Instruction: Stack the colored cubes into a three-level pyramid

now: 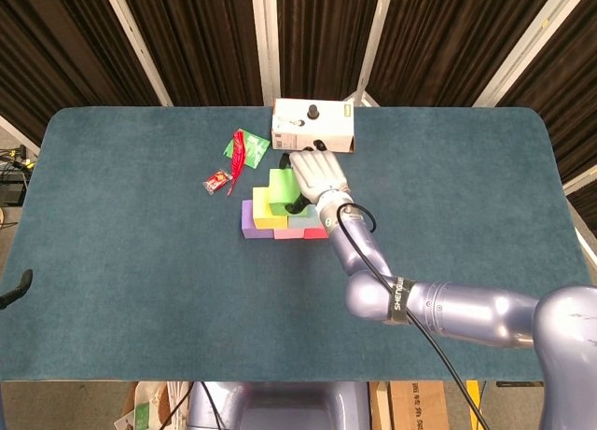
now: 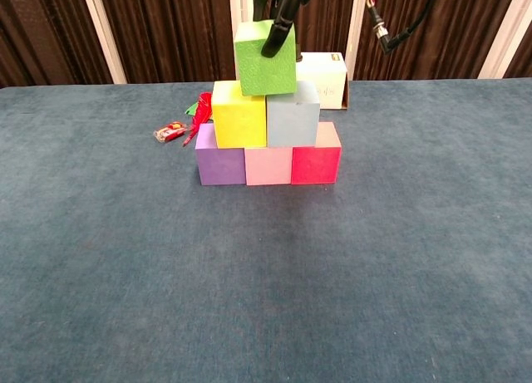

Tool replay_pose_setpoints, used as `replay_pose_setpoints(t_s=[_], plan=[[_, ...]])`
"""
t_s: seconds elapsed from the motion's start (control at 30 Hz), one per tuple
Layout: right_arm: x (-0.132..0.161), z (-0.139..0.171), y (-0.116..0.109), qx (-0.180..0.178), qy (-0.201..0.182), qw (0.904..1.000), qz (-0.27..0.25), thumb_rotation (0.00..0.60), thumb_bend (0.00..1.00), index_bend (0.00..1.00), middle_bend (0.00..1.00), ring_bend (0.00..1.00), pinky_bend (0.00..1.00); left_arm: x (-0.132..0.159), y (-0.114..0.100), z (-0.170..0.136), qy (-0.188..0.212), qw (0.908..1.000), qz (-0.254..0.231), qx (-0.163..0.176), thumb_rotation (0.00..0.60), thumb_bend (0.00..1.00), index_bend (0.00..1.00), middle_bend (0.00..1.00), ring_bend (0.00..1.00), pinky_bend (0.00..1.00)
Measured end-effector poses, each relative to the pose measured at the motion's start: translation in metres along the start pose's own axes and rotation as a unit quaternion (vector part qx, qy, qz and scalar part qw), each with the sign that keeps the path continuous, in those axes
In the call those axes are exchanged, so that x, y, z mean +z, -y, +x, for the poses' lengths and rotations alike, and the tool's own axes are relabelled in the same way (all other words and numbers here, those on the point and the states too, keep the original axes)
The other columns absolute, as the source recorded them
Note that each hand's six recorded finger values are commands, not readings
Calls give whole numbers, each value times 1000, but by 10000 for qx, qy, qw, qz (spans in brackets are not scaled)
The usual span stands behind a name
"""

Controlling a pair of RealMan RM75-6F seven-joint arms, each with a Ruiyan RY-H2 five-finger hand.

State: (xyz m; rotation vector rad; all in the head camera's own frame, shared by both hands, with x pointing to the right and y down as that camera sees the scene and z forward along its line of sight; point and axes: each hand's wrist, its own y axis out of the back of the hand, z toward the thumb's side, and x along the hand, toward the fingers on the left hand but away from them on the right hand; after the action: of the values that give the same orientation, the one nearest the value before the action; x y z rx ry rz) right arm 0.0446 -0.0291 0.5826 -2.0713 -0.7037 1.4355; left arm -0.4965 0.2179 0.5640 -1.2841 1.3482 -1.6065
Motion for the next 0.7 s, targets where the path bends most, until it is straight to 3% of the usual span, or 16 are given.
replay_pose_setpoints(t_s=[0.7], plan=[[-3,-4,6,50,51,10000,-57,600,260,410,331,201,0,-1,-1,0,-46,10000,-27,26,600,359,117,10,0,0]])
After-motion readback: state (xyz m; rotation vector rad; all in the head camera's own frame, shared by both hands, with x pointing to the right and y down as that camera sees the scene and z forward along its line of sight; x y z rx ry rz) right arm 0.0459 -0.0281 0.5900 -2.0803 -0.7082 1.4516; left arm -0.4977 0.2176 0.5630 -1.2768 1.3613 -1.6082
